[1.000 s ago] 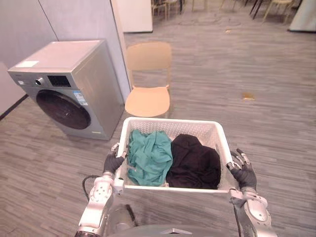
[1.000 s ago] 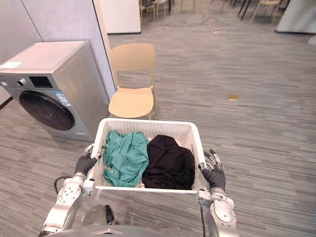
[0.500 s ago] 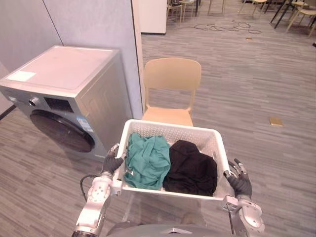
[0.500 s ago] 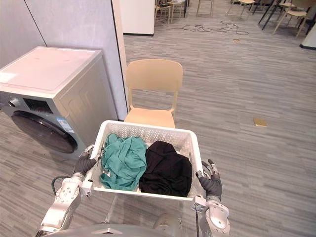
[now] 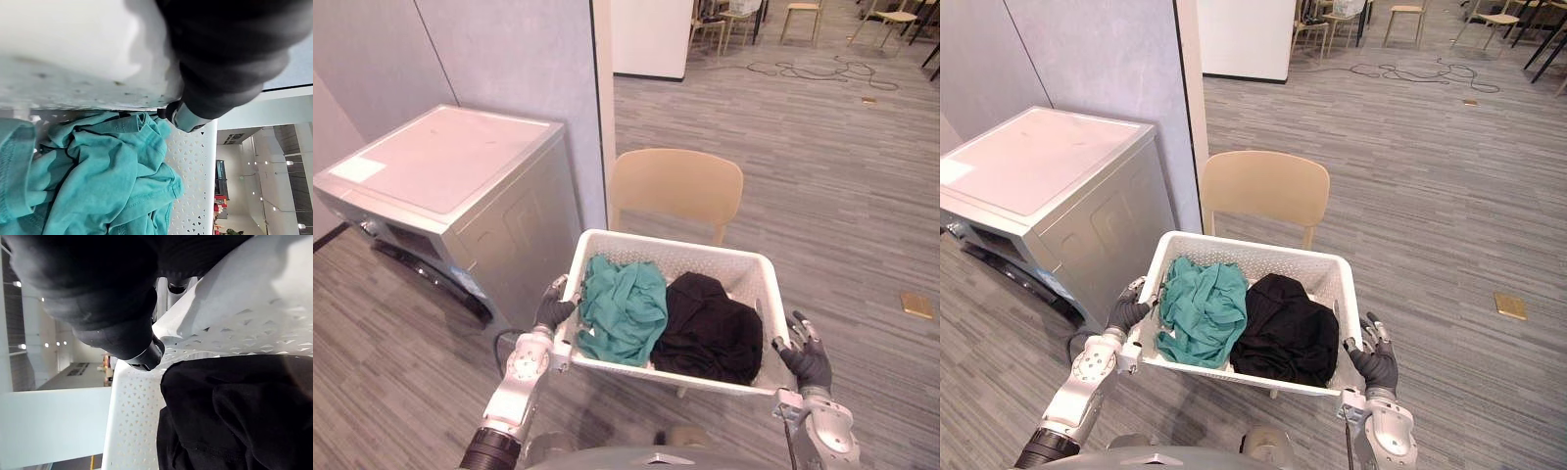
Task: Pick up the laundry basket with both hands and put the clothes into the washing machine.
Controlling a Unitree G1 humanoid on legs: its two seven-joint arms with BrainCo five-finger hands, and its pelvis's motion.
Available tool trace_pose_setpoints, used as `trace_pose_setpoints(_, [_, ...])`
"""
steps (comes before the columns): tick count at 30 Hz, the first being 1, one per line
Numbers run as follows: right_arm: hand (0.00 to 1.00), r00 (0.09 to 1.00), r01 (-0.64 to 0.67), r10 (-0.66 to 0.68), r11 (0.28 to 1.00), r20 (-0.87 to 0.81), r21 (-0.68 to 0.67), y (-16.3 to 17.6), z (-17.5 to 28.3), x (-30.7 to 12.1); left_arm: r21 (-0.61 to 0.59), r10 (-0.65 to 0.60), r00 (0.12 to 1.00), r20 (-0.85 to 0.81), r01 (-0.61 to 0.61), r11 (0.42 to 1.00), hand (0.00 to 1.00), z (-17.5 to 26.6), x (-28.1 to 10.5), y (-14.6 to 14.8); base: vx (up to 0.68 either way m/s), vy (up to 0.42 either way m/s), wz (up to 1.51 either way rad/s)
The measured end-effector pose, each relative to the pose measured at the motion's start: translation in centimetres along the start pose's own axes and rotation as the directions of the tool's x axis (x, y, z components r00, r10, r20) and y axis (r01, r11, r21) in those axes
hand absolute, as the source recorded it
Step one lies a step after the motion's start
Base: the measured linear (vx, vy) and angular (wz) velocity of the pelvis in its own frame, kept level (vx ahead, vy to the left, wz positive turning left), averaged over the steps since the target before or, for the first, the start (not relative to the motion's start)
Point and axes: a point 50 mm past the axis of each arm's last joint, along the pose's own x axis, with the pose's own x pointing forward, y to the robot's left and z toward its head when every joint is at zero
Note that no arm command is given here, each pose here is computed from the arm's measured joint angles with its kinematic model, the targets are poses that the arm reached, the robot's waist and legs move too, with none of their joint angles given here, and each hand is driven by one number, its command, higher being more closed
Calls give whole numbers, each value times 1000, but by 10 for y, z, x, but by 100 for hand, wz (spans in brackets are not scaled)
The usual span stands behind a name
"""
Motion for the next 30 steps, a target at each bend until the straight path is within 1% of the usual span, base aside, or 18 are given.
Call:
trace_pose_setpoints(4, [100,998,61,-61,998,9,-12,-16,2,-1,-20,-44,999,11,44,999,100,3,2,-16,127,98,-14])
trace_pose_setpoints(6, [100,997,81,-81,997,16,2,-18,3,2,-8,-55,998,12,55,998,100,6,9,-19,147,152,-17])
trace_pose_setpoints(8, [100,996,83,-84,996,41,18,-15,9,10,16,-68,996,59,67,998,100,21,20,-20,66,142,-13])
trace_pose_setpoints(11, [100,987,100,-105,994,122,47,-12,28,25,48,-78,983,165,71,996,100,55,37,-23,-61,138,-29])
trace_pose_setpoints(13, [100,970,129,-142,989,195,78,-10,47,36,73,-87,962,258,70,995,100,87,48,-28,-79,72,-16])
trace_pose_setpoints(16, [100,941,156,-175,984,289,86,-8,71,45,100,-97,934,343,67,993,100,119,59,-33,-113,55,-13])
trace_pose_setpoints(19, [100,854,197,-246,968,459,153,-9,119,50,154,-108,884,456,41,987,100,173,76,-41,-81,40,-5])
trace_pose_setpoints(21, [100,808,198,-272,961,522,194,-8,136,51,161,-99,854,510,18,987,100,197,77,-43,-64,25,0])
trace_pose_setpoints(25, [100,761,156,-283,953,584,258,1,156,55,144,-56,814,579,-34,989,100,230,80,-37,-11,4,0])
trace_pose_setpoints(30, [100,728,92,-265,952,633,292,15,177,62,104,13,825,566,-86,991,100,243,90,-21,-8,-9,-1])
